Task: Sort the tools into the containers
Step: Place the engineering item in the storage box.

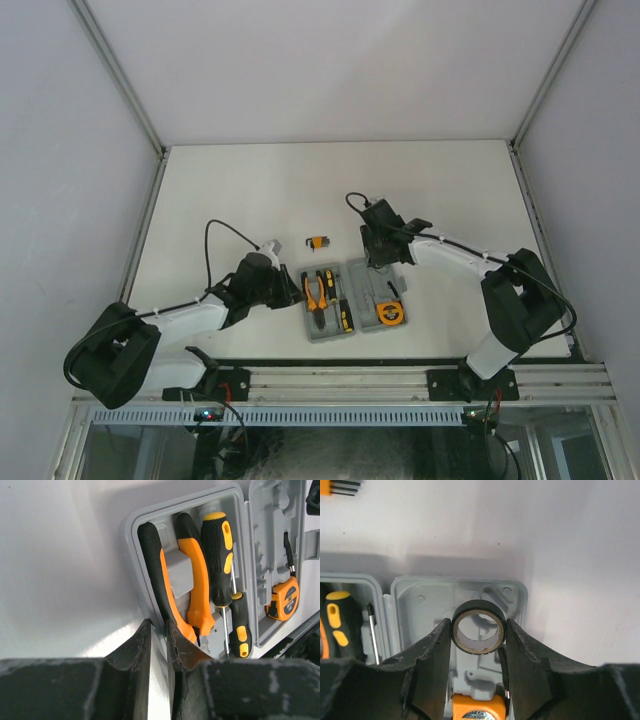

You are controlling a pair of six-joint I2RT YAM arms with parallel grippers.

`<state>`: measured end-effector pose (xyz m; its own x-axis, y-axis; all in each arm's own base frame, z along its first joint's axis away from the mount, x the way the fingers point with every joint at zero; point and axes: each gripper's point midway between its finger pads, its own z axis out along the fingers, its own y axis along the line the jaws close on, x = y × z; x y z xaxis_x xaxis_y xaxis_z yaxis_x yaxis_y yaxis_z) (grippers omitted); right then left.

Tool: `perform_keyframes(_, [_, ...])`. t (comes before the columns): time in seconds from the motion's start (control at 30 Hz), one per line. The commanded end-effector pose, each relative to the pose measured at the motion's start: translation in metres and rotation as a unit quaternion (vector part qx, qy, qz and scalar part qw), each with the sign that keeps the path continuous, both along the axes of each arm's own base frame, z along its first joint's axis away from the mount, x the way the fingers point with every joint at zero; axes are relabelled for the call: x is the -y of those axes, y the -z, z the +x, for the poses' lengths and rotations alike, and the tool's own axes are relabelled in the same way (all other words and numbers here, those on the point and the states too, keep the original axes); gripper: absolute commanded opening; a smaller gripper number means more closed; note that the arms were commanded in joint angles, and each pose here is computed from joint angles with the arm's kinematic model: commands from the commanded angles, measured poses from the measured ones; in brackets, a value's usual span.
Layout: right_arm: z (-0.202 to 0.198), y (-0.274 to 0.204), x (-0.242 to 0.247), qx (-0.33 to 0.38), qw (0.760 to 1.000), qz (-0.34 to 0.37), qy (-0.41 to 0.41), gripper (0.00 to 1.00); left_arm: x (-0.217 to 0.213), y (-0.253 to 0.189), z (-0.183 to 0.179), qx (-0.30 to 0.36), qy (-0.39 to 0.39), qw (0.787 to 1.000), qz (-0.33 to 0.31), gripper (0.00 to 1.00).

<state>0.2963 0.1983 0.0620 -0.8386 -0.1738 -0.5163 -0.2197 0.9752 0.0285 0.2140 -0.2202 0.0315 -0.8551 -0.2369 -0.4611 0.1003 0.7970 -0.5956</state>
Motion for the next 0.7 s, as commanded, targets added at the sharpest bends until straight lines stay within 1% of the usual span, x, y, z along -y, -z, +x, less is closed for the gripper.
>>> perform_keyframes(0.0, [0.013,-0.007,0.007,0.012,1.0,-0.025,0.003,0.32,-0.002,0.005,-0.002,0.003,-0.001,1.0,0.003,0.19])
perform_keyframes(0.4, [0.01,0.008,0.011,-0.014,0.999,-0.037,0.006,0.32,-0.003,0.005,-0.001,0.001,-0.005,1.0,0.005,0.19])
perform_keyframes(0.67, [0.011,0.019,0.015,-0.027,0.999,-0.046,0.006,0.34,-0.003,0.005,-0.002,0.0,-0.004,1.0,0.004,0.19])
